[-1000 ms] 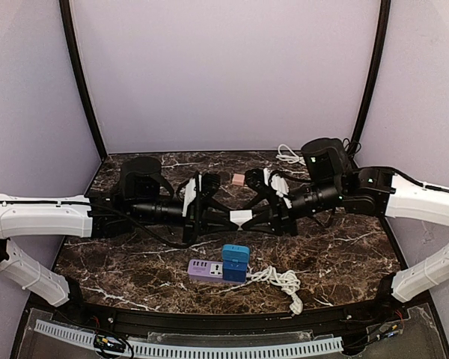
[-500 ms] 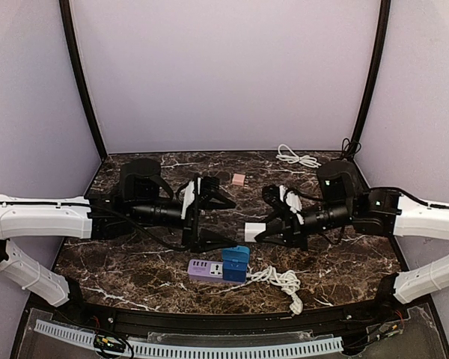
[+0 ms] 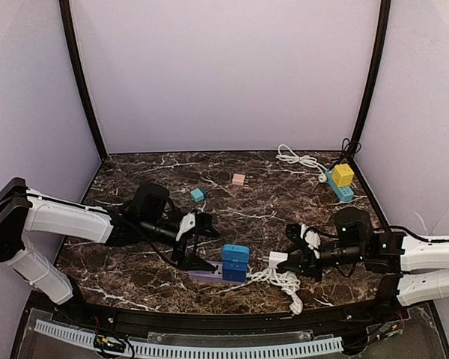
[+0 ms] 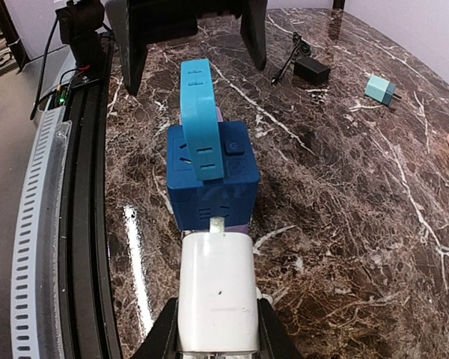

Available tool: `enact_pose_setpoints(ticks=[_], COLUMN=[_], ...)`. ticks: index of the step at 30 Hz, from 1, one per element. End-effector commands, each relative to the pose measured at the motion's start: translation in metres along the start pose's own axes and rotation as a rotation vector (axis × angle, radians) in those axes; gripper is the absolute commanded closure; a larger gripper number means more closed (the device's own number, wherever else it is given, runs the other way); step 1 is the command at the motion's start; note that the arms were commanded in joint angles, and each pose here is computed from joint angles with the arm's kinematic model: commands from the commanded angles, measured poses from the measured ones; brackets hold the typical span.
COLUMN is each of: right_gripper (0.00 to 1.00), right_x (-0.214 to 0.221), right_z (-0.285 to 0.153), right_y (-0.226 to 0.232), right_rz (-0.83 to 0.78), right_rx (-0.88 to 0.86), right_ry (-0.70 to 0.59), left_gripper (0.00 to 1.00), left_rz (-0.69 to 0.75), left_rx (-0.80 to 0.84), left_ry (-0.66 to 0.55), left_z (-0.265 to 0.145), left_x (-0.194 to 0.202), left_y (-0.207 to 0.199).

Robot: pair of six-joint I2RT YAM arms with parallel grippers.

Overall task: Insert the plug
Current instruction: Adjust the plug, then insert the plug into the socket.

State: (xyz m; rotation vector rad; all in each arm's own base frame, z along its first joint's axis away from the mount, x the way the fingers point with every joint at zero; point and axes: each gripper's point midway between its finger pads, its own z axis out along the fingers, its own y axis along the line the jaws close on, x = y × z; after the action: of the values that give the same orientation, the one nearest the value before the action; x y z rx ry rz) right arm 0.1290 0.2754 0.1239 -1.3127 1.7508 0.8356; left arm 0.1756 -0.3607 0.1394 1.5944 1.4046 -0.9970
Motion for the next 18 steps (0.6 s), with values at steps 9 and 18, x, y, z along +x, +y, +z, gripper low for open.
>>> enact_pose_setpoints(ticks=[9,18], right_gripper=[1.0,1.0], right_x=[0.0,0.006], right_z=[0.016,0.027], right_y=[0.002,0.007], right_rz=[-0.038,-0.047], right_rx=[-0.044,-0.092], right_ry=[-0.056,-0.075], left_gripper=[0.08,0.16], left_rz=[-0.009,-0.005], left_rx=[0.114,0.092], left_ry=[-0.174,-0.181], left_z=[0.026,0.045], left_x=[0.014,0.032], left_y=[-0.011,-0.003])
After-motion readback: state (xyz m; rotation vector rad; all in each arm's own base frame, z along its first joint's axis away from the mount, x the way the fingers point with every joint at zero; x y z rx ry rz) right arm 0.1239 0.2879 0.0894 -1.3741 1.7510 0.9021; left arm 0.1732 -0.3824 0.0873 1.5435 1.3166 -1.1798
